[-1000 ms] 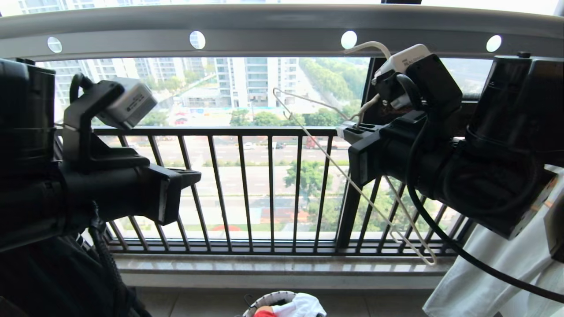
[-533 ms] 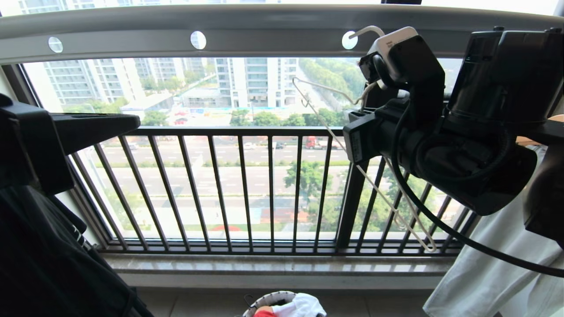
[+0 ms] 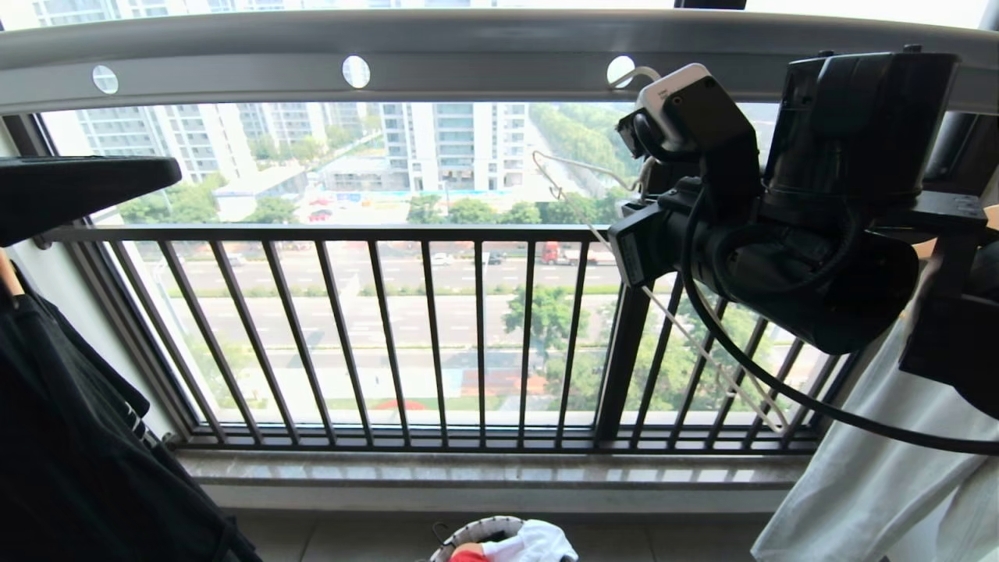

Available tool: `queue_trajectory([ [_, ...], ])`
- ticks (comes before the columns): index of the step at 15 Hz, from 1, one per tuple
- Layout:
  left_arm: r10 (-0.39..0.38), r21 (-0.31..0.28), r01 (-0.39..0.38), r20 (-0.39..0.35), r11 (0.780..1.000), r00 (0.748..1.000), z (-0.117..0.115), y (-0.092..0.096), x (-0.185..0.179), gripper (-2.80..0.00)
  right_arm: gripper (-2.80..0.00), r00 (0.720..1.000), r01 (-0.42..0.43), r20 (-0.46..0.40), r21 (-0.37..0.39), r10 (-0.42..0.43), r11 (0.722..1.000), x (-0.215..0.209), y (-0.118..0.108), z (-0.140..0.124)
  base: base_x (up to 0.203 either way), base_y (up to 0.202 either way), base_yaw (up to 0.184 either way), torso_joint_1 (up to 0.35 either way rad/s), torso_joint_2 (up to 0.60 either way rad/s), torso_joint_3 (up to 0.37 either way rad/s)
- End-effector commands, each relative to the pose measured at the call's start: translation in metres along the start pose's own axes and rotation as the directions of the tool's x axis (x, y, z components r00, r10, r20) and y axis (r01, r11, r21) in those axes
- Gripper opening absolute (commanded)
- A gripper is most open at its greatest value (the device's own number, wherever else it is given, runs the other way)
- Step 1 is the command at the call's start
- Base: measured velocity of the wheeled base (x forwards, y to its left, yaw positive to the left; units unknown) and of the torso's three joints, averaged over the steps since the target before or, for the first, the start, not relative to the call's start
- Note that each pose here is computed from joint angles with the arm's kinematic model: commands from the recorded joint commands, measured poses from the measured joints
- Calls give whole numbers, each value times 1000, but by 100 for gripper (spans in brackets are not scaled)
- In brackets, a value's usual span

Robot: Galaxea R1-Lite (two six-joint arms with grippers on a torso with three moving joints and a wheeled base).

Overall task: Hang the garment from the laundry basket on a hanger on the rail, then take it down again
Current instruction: Hang the clothes rack on the clothesline

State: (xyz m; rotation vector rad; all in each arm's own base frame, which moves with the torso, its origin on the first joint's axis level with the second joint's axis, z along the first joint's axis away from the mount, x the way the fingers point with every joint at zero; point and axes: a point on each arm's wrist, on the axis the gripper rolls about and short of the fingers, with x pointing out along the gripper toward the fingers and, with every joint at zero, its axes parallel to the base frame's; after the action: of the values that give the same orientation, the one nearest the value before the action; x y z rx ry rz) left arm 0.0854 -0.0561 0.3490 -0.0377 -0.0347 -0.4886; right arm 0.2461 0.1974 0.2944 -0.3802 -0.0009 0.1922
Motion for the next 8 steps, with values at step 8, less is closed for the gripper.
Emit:
queue_trajectory([
  [8,1,-3,-1,22,1000,1000,3,1,-7,-280,-280,997,19,-73,-91,-26,996,24,-11,17,0,0,0,0,0,0],
])
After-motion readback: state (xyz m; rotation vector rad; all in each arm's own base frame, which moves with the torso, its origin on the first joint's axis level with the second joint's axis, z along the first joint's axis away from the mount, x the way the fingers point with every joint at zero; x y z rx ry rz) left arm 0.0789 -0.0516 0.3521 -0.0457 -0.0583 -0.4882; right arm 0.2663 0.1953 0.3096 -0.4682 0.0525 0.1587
